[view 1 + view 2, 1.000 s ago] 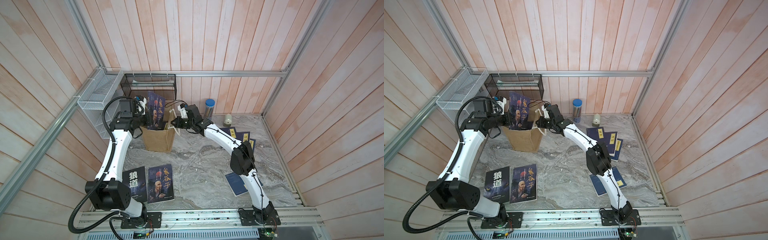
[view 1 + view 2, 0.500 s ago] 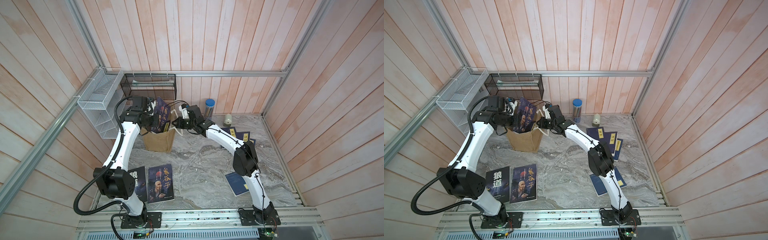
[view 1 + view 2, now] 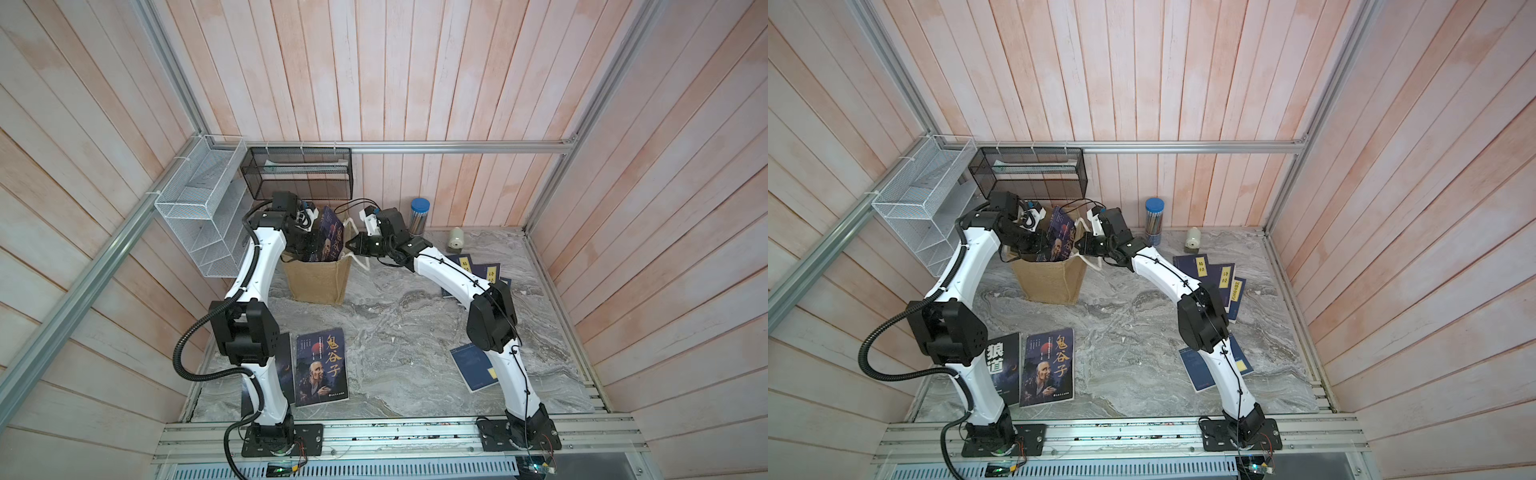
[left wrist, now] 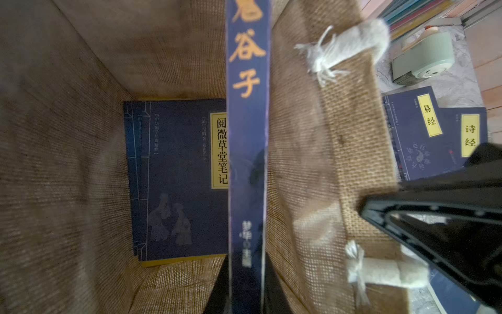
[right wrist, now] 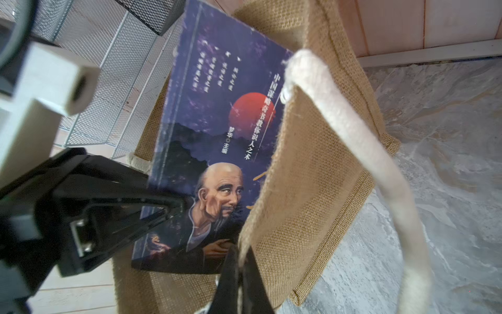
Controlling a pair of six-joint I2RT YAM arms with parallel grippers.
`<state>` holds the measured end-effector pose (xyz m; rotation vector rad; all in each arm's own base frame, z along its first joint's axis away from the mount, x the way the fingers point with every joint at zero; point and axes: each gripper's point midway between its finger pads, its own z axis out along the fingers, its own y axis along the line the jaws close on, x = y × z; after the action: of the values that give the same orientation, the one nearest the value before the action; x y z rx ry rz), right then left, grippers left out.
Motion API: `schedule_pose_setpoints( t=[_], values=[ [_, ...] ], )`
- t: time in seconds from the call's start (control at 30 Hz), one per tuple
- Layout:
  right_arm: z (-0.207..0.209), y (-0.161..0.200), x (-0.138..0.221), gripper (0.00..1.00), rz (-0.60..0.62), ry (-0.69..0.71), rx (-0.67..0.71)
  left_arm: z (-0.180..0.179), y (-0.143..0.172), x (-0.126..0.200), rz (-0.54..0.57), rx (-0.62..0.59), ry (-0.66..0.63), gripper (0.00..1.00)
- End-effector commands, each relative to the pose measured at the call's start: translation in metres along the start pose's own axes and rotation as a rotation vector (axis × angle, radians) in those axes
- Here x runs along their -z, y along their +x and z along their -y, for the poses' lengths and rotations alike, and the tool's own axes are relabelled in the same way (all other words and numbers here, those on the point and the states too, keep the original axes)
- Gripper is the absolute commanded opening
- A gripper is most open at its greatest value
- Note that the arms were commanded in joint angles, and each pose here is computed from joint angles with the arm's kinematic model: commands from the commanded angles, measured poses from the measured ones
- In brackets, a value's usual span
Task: Put the books into the canvas bag
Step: Place the book in the canvas bag.
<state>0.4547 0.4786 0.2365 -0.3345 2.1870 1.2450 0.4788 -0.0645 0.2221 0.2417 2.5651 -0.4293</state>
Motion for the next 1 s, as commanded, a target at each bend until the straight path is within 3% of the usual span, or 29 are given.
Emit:
schedule_pose_setpoints(
  t=[0.0, 0.2, 0.53, 0.77, 0.97],
  values=[
    [-0.013, -0.021, 0.01, 0.0, 0.041, -0.038, 0.033, -0.004, -0.009, -0.001, 0.016, -0.01, 0.058, 0.0],
    [-0.011, -0.019, 0.007, 0.0, 0.03, -0.039, 0.029, -0.031, -0.011, -0.022, -0.022, 0.024, 0.002, 0.01],
    [-0.01, -0.018, 0.003, 0.0, 0.02, -0.039, 0.024, -0.051, -0.015, -0.018, -0.015, 0.032, -0.114, 0.25],
    [-0.01, -0.019, 0.005, 0.0, 0.02, -0.011, 0.026, -0.045, -0.031, 0.016, 0.067, 0.014, -0.161, 0.45],
    [-0.021, -0.024, 0.011, 0.13, 0.029, -0.005, 0.044, -0.033, -0.044, 0.06, 0.169, 0.0, -0.181, 0.47]
  ],
)
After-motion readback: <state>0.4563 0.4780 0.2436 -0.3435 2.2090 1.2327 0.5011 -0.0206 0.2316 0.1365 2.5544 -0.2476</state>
